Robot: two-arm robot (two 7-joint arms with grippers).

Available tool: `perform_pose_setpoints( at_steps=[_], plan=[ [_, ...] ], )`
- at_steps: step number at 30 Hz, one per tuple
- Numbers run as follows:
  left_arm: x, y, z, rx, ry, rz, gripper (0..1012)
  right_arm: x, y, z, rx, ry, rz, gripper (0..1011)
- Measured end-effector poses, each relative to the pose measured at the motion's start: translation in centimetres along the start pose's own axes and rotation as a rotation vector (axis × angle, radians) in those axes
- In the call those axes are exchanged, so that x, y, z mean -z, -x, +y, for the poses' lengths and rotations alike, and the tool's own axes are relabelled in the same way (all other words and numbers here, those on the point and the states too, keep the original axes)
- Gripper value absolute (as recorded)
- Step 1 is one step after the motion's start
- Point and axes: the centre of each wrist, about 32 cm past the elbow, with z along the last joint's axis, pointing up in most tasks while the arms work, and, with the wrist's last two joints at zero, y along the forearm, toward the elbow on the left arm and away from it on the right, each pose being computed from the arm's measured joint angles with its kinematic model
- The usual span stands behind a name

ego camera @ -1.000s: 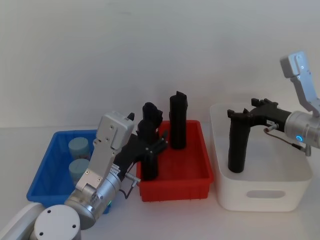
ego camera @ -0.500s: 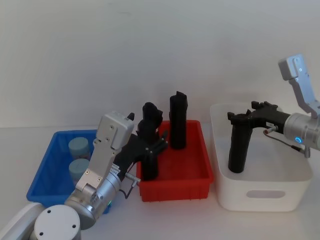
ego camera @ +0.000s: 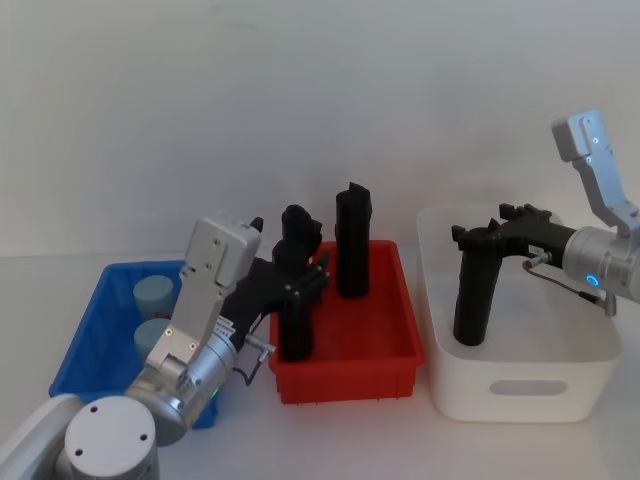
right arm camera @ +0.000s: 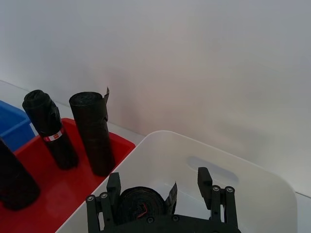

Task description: Pick the cotton swabs from the blue box and place them into the white box.

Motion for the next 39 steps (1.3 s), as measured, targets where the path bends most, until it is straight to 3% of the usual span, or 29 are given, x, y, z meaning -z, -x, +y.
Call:
perform_pose_setpoints(
  at_steps=[6, 14, 25, 33, 34, 39],
  plan=[
    [-0.13, -0.74, -0.62, 0.002, -0.006, 0.002, 1004, 0.0, 0.0, 0.0, 0.001, 0.001, 0.001, 1001],
    [0.04, -2.42, -1.53, 0.002, -0.031, 0.007, 1004, 0.0, 0.0, 0.0, 0.001, 0.001, 0.001, 1002],
    [0.85, -4.97, -2.67, -0.009, -0.073, 0.023, 1004, 0.0, 0.0, 0.0, 0.001, 0.002, 0.001, 1001],
    [1.41, -6.91, -2.39, -0.036, -0.104, 0.031, 1004, 0.0, 0.0, 0.0, 0.001, 0.002, 0.001, 1001],
    [1.47, -7.38, -2.17, -0.043, -0.112, 0.031, 1004, 0.0, 0.0, 0.0, 0.001, 0.002, 0.002, 1002],
    [1.76, -8.69, -1.08, -0.059, -0.144, 0.036, 1004, 0.0, 0.0, 0.0, 0.001, 0.002, 0.002, 1002]
  ],
)
